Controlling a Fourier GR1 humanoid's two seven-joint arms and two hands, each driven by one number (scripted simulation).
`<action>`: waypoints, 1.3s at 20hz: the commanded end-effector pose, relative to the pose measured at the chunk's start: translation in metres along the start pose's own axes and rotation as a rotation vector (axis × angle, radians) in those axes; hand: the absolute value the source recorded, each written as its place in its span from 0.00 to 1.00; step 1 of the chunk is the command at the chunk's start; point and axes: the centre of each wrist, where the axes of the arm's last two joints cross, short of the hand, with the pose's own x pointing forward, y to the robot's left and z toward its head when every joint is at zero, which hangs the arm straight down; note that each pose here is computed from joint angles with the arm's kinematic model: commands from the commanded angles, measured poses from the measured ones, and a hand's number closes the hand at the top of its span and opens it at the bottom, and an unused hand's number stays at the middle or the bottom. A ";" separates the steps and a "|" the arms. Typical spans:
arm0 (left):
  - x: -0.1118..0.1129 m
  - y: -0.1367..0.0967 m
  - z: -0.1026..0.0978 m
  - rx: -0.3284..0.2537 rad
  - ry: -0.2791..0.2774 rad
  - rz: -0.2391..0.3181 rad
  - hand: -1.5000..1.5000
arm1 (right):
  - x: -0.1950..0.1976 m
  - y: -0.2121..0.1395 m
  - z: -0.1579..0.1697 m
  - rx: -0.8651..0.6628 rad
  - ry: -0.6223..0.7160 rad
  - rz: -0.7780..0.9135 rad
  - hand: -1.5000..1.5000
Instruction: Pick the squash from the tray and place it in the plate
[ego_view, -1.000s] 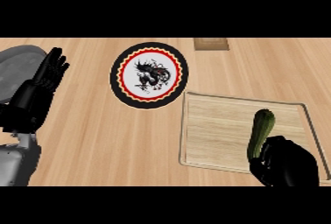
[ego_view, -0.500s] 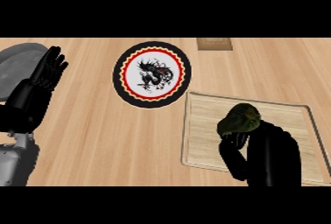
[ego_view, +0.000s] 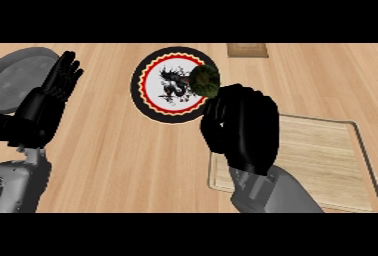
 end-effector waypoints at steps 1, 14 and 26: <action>0.000 -0.017 -0.011 -0.012 0.000 -0.015 0.50 | 0.021 0.029 -0.019 0.012 0.058 -0.049 1.00; -0.005 0.004 -0.008 -0.060 -0.017 0.017 0.50 | 0.056 0.071 -0.105 0.046 0.161 -0.090 1.00; 0.007 -0.019 -0.014 -0.091 -0.039 0.017 0.50 | 0.010 0.104 -0.144 0.076 0.308 -0.134 0.00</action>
